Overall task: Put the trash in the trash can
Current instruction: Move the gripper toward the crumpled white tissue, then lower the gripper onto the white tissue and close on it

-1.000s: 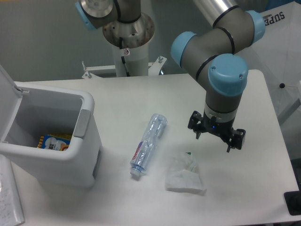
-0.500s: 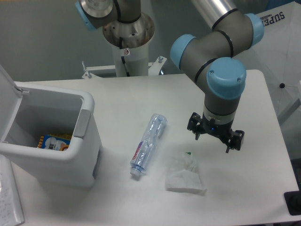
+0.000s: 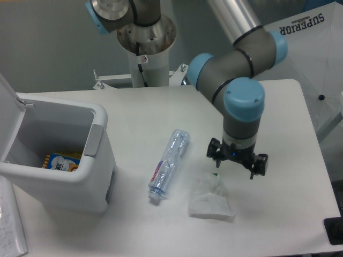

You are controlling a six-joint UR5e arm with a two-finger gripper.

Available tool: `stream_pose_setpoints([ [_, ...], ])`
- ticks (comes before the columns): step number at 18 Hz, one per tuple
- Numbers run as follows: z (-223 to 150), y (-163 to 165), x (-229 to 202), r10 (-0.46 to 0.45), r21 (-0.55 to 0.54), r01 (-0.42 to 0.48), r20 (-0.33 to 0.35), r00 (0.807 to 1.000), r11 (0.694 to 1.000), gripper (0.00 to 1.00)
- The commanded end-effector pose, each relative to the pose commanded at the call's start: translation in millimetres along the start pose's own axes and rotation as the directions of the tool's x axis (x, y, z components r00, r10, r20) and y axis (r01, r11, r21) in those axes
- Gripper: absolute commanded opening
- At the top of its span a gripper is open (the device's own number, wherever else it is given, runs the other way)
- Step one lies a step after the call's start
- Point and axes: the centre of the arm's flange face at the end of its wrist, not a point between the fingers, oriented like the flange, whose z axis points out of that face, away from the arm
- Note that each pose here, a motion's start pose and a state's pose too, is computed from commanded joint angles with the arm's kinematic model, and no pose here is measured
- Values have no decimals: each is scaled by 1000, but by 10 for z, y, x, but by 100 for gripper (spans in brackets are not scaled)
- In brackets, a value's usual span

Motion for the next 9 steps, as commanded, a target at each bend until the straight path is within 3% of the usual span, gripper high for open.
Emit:
stream_pose_setpoints([
  [9, 538, -61, 65, 12, -37, -13, -24, 1000, 999, 100],
])
